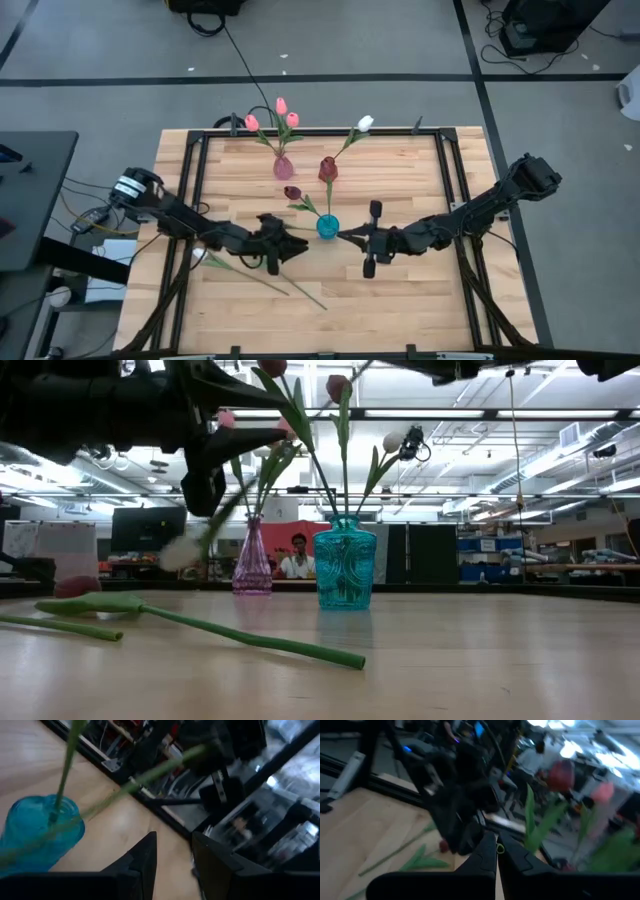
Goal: Sort flowers into vase by color
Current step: Put the top white flower into the red vase
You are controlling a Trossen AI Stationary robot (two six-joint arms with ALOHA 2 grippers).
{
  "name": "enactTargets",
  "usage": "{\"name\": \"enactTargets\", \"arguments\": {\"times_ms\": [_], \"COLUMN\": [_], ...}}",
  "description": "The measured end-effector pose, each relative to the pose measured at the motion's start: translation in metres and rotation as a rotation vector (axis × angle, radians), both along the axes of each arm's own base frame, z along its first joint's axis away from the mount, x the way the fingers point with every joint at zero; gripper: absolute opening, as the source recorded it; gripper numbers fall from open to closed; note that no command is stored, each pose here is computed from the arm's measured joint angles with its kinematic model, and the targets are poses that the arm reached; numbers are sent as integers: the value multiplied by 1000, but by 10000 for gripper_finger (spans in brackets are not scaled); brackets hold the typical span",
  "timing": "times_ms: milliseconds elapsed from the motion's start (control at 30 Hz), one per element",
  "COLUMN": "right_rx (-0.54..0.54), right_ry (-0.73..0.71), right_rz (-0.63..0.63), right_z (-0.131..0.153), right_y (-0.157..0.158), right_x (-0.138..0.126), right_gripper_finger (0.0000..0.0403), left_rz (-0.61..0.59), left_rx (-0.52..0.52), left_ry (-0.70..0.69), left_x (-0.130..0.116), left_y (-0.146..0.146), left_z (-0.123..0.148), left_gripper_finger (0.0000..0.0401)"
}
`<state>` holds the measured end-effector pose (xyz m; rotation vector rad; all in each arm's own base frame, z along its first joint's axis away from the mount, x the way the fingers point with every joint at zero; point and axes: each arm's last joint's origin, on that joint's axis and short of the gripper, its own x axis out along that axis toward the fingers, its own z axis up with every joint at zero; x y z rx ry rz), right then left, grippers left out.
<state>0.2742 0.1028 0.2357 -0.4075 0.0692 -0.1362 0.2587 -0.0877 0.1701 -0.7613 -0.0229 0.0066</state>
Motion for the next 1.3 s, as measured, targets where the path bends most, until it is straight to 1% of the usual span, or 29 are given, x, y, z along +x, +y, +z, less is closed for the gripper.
{"name": "enactTargets", "arguments": {"times_ms": [133, 267, 367, 467, 633, 733, 967, 1067, 1167, 1233, 1300], "right_rx": [-59, -145, -209, -261, -340, -381, -440, -440, -479, -490, -483], "right_ry": [-25, -35, -62, -115, -174, -208, -306, -329, -365, -408, -443], "right_rz": [68, 115, 122, 129, 101, 84, 54, 35, 0, -35, -54], "right_z": [3, 5, 8, 14, 28, 41, 73, 81, 88, 92, 96], "right_y": [2, 3, 4, 4, 1, -1, -8, -10, -11, -12, -12], "right_x": [0, 0, 0, 0, 4, 9, 19, 20, 19, 17, 15], "right_gripper_finger": [10, 10, 10, 10, 10, 10, 10, 10, 10, 10, 11], "left_rz": [19, 1, -20, -21, 84, 135, 163, 192, 235, 280, 317], "left_rx": [-86, -171, -179, -122, 37, 117, 224, 312, 394, 433, 449], "left_ry": [-76, -151, -179, -169, -180, -198, -280, -324, -363, -378, -404], "left_x": [4, 14, 19, 20, 11, 6, 9, 12, 12, 11, 12], "left_y": [0, -7, -11, -15, -25, -29, -30, -30, -30, -26, -22], "left_z": [-7, -12, -17, -21, -14, -3, 24, 40, 57, 67, 78], "left_gripper_finger": [131, 138, 142, 142, 135, 132, 131, 131, 131, 131, 131]}}
